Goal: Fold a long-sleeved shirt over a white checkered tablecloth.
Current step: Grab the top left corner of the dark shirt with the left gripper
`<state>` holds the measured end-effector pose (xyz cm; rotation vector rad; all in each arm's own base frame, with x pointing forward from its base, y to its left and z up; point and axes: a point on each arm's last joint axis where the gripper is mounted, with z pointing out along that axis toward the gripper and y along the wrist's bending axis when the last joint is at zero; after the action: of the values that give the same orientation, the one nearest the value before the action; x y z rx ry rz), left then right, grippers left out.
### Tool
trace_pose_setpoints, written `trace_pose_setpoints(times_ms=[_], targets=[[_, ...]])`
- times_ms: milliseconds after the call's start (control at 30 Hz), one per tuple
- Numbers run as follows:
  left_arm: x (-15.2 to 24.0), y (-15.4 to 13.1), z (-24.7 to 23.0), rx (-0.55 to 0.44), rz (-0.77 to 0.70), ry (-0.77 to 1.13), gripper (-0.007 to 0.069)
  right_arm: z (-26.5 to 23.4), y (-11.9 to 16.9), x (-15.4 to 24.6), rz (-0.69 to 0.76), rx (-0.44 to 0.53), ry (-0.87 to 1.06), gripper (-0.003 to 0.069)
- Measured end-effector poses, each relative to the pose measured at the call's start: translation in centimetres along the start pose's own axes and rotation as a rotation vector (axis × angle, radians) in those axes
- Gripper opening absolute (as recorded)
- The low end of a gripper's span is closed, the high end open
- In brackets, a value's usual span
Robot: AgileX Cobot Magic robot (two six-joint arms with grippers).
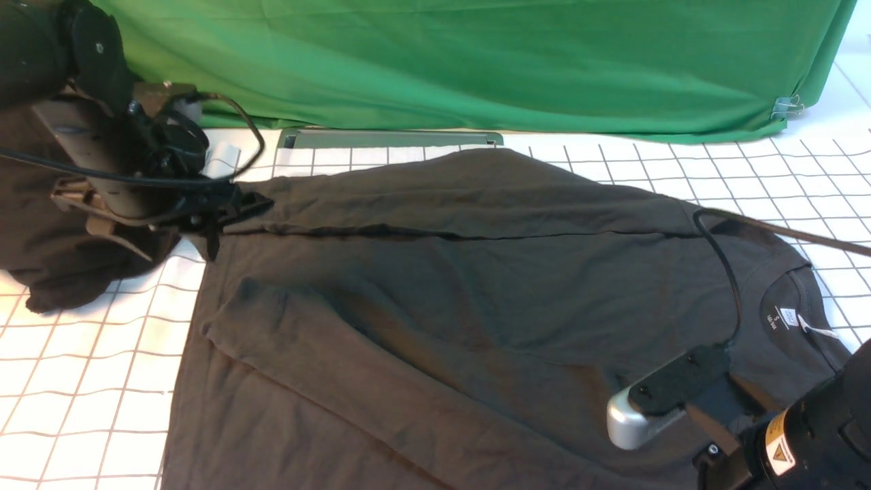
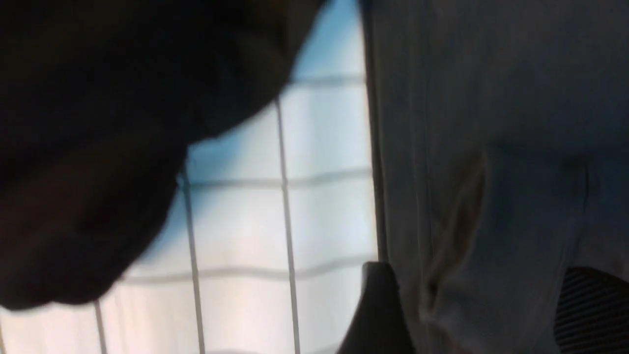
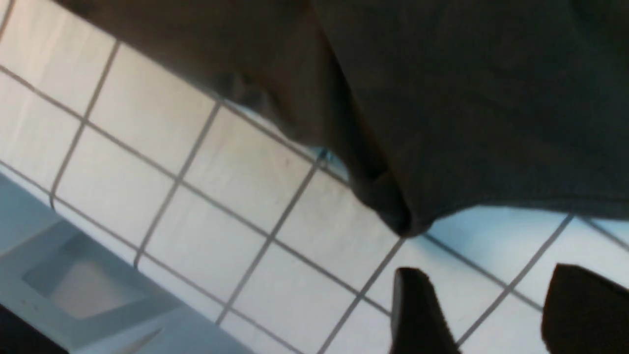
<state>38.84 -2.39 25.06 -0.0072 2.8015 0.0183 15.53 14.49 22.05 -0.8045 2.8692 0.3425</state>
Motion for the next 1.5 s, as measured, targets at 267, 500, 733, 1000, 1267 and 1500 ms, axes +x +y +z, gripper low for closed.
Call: trace_pose_setpoints(times_ms=[267,500,733,1000,1267,1500], targets=[[-3.7,-1.0,3.5,0.075,-0.062,-0.034,0.0379,0.0,0.0,-0.5,0.004,-0.002,-0.058,0.0337],[-5.3,-1.3,8.8,0.071,-0.214,0.035,0.0374,0.0,0.0,-0.7,0.004,-0.002,-0.071,0.0337],[-7.1,-1.4,10.8,0.075,-0.252,0.010,0.0373,0.0,0.0,-0.7,0.004,-0.002,-0.075,0.0337],[-8.3,-0.7,10.9,0.055,-0.288,-0.042,0.0372,0.0,0.0,-0.7,0.002,-0.002,-0.078,0.0337],[-8.5,-0.6,10.8,0.044,-0.244,-0.061,0.0218,-0.1,0.0,-0.8,0.000,-0.003,-0.087,0.0337],[-8.3,-0.7,10.7,0.050,-0.175,-0.033,0.0008,-0.1,0.0,-0.8,-0.001,-0.003,-0.087,0.0337]])
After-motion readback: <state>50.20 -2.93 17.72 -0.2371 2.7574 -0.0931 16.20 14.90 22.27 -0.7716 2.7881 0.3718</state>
